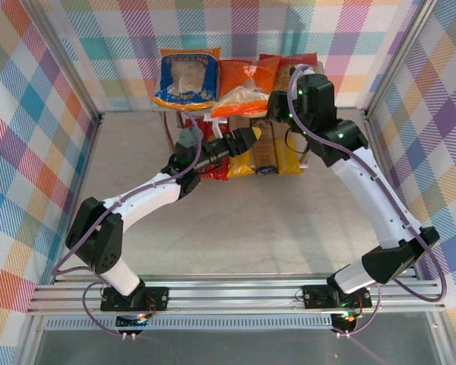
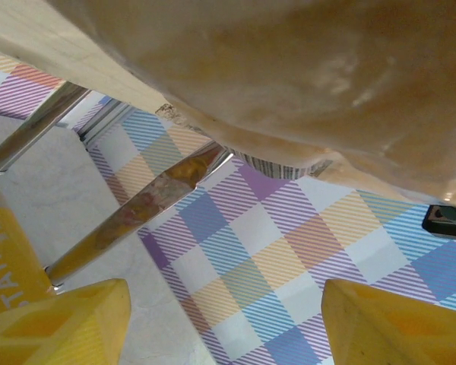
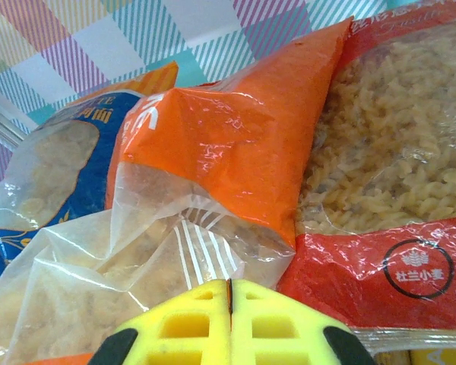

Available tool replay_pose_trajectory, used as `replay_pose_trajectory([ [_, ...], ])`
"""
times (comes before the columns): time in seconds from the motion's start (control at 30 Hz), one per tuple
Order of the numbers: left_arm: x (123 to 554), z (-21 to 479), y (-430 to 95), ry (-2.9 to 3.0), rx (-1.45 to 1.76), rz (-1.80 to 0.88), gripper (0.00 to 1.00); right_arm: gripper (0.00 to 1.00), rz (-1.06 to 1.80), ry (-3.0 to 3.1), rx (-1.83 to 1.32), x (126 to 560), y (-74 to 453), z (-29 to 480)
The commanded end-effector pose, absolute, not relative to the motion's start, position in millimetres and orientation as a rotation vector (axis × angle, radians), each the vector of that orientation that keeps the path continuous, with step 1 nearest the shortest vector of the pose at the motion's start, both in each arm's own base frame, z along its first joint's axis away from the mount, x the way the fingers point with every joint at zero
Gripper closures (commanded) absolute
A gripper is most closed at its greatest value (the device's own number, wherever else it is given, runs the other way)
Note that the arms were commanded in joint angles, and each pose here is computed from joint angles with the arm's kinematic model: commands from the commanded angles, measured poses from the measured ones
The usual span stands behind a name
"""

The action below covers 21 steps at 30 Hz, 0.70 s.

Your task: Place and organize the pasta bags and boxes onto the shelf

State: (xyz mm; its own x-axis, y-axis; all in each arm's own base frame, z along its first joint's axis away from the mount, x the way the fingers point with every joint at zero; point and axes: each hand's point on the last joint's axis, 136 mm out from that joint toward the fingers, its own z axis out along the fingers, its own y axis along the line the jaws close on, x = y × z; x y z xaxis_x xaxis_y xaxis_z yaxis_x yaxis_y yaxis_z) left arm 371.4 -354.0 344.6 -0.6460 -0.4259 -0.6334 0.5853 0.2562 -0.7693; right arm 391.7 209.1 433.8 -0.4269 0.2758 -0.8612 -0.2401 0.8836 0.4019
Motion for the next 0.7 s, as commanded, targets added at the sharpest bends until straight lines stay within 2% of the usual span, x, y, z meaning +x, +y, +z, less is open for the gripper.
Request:
replay_pose_trajectory([
  [0.0,374.3,378.4,-353.8,1.576,0.159,-1.547,0.33,0.95,0.557,1.932,-0.011,378.3,204.0,443.5],
  [0.1,372.6,378.1,-354.8,1.584,0.170,-1.547,0.33,0.63,0.577,1.947,-0.042,375.7,208.8,446.8],
  [0.17,370.7,376.2,-355.8,1.598,0.185,-1.546,0.33,0.57,0.586,1.903,-0.054,372.6,207.5,462.6],
  [0.33,360.6,355.6,-360.1,1.703,0.270,-1.509,0.32,0.52,0.546,1.810,-0.104,370.0,202.8,509.7],
  [0.43,351.2,329.4,-354.1,1.833,0.323,-1.411,0.30,0.49,0.498,1.820,-0.164,378.6,208.0,519.5],
  [0.5,344.7,310.8,-345.7,1.922,0.348,-1.324,0.30,0.53,0.466,1.853,-0.205,390.0,216.2,516.4],
  [0.67,328.2,284.5,-318.0,2.061,0.391,-1.123,0.30,0.72,0.394,1.897,-0.220,422.9,229.1,496.5],
])
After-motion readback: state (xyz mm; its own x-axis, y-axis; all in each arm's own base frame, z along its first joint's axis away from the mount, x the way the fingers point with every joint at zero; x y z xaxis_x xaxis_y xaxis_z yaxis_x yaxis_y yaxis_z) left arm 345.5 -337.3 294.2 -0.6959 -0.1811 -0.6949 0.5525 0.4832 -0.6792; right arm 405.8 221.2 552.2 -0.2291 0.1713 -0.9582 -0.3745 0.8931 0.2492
